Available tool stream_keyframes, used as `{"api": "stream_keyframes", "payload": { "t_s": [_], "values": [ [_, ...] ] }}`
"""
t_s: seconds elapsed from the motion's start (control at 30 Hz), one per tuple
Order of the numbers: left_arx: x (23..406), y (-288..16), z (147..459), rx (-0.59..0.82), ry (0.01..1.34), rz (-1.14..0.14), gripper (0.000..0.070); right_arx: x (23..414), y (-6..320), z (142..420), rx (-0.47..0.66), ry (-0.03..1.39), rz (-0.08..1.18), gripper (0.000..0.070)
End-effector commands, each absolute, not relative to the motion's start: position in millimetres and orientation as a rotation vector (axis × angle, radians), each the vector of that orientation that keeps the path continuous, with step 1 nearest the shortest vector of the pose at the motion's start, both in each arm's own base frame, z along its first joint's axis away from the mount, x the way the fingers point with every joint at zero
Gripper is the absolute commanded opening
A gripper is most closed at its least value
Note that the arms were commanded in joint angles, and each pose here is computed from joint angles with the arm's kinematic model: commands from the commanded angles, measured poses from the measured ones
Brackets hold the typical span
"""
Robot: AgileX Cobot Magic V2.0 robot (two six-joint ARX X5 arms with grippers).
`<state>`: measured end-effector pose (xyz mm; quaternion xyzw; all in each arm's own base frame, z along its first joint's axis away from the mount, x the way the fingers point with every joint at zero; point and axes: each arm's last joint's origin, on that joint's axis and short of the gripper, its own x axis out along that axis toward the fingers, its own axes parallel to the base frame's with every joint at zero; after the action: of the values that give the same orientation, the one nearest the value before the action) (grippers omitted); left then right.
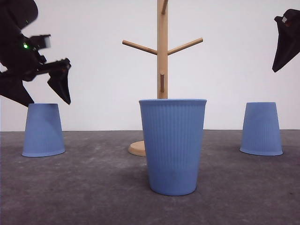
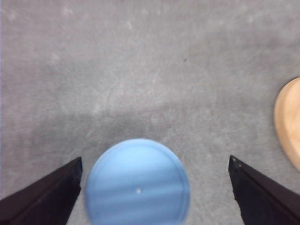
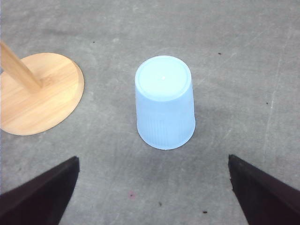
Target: Place three cups
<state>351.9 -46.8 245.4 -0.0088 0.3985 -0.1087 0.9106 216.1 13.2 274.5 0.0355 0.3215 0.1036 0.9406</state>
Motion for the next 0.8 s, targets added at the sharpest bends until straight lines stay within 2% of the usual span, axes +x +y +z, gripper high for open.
{"api": "stream_keyframes", "payload": {
  "t_s": [0.0, 0.3, 0.37, 0.47, 0.5, 0.57, 0.77],
  "values": [
    [360, -49, 245, -0.006, 0.823, -0.23, 0.0609, 218, 14, 277, 0.068, 0.646, 0.217, 0.065],
    [367, -49, 233, 0.008, 0.849, -0.209, 0.0582, 218, 14, 278, 0.067, 0.634, 0.218, 0.065],
    [366, -49, 233, 0.009, 0.854, -0.206, 0.0496, 218, 14, 278, 0.067, 0.63, 0.218, 0.065],
    [366, -49, 232, 0.009, 0.859, -0.206, 0.0323, 218, 14, 278, 0.067, 0.63, 0.218, 0.065],
    [366, -49, 232, 0.009, 0.86, -0.206, 0.0292, 218, 14, 278, 0.067, 0.63, 0.218, 0.065],
    [366, -49, 232, 0.009, 0.865, -0.206, 0.0261, 219, 14, 278, 0.067, 0.628, 0.218, 0.065],
    [365, -49, 234, 0.005, 0.87, -0.216, 0.0262, 219, 14, 278, 0.067, 0.627, 0.218, 0.065]
  ]
}}
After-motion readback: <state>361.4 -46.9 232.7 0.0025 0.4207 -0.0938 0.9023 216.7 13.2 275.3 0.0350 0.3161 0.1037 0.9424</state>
